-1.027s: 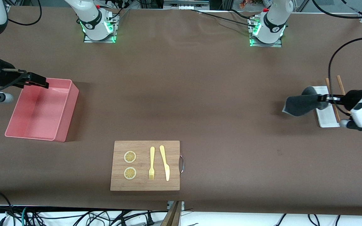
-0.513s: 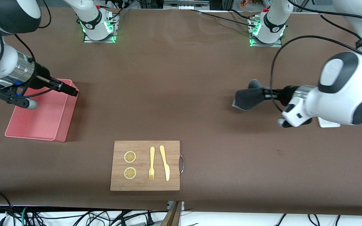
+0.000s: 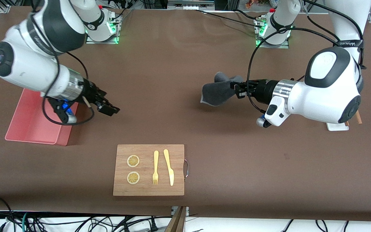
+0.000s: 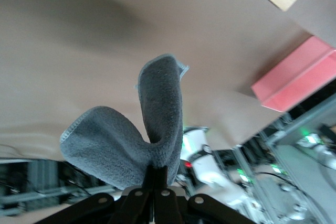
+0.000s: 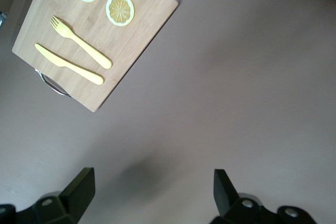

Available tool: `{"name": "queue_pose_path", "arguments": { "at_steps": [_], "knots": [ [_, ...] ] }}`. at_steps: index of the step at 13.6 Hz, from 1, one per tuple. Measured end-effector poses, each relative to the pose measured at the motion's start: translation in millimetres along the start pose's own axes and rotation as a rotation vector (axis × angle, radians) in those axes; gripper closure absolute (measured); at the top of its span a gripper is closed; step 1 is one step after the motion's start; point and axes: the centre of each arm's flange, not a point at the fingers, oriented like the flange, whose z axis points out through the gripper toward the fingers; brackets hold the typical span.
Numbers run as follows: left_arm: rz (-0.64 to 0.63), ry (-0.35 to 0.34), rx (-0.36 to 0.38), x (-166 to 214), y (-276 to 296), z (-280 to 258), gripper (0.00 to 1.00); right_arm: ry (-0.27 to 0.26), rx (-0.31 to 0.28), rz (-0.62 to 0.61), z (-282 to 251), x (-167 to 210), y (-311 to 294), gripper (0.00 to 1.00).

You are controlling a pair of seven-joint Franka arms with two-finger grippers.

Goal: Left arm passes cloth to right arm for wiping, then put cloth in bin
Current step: 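Carry the cloth with the left gripper while the right gripper approaches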

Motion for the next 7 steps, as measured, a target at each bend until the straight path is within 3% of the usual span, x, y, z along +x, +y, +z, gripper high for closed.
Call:
{"name": "queue_pose_path", "arguments": {
  "at_steps": [3,7],
  "knots": [
    [-0.075,-0.001,-0.069,-4,23,17,0.98,-0.022,0.044,0.146,30,-25,-23,0.00],
    [-0.105,0.036,-0.128,-35,71,64,0.98,-0.113,0.106,0.268,53,-50,-42,0.00]
  ]
}}
